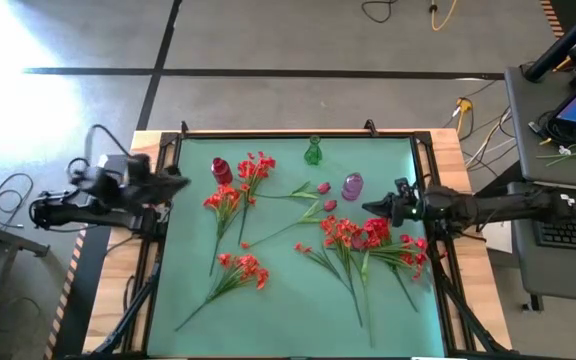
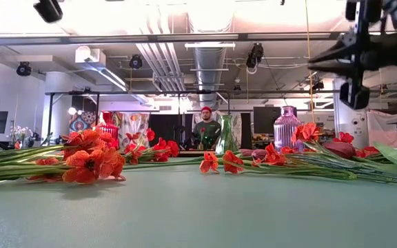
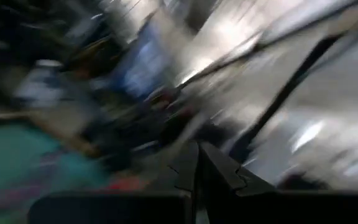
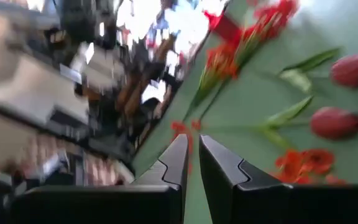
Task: Sort flowers into vase by color
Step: Put the middle right orange flowers into the green flower vase
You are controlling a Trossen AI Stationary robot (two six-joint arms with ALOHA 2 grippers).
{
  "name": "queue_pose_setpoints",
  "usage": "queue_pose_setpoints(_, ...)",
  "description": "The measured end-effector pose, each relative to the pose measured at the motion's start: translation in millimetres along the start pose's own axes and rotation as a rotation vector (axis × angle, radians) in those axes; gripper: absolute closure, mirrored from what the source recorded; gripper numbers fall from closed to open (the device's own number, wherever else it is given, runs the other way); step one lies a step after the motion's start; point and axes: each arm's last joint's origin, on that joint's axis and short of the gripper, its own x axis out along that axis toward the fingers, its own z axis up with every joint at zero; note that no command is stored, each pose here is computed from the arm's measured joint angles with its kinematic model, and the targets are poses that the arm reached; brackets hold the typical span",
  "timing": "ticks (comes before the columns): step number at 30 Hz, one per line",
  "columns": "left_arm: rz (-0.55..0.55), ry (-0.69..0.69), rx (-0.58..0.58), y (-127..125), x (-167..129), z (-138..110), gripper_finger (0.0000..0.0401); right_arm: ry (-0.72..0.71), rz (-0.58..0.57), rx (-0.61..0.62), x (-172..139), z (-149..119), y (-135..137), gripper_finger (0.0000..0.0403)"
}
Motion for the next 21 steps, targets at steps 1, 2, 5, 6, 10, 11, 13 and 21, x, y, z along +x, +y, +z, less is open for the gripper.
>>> queue_pose_setpoints(1,0.057,0.033,0.106,3,6,-4,0.0401,0.036,-0.015,-0.023,2,2,6,0.0369)
queue_pose_setpoints(2,0.107,0.067,0.205,6,14,-9,0.0401,0.075,-0.042,-0.048,4,5,13,0.0369)
queue_pose_setpoints(5,0.162,0.213,0.336,15,31,-26,0.0401,0.238,-0.157,-0.113,11,6,32,0.0369)
queue_pose_setpoints(6,0.171,0.248,0.393,18,37,-32,0.0401,0.287,-0.225,-0.134,13,5,37,0.0369)
queue_pose_setpoints(10,0.251,0.278,0.435,25,59,-43,0.0401,0.396,-0.432,-0.13,27,4,61,0.0369)
queue_pose_setpoints(11,0.266,0.299,0.405,25,64,-45,0.0401,0.434,-0.47,-0.132,31,1,67,0.0369)
queue_pose_setpoints(13,0.309,0.348,0.311,27,73,-52,0.0401,0.503,-0.506,-0.155,41,-6,83,0.0369)
queue_pose_setpoints(21,0.343,0.584,0.174,18,83,-106,0.0401,0.657,-0.677,-0.206,86,-41,125,0.0369)
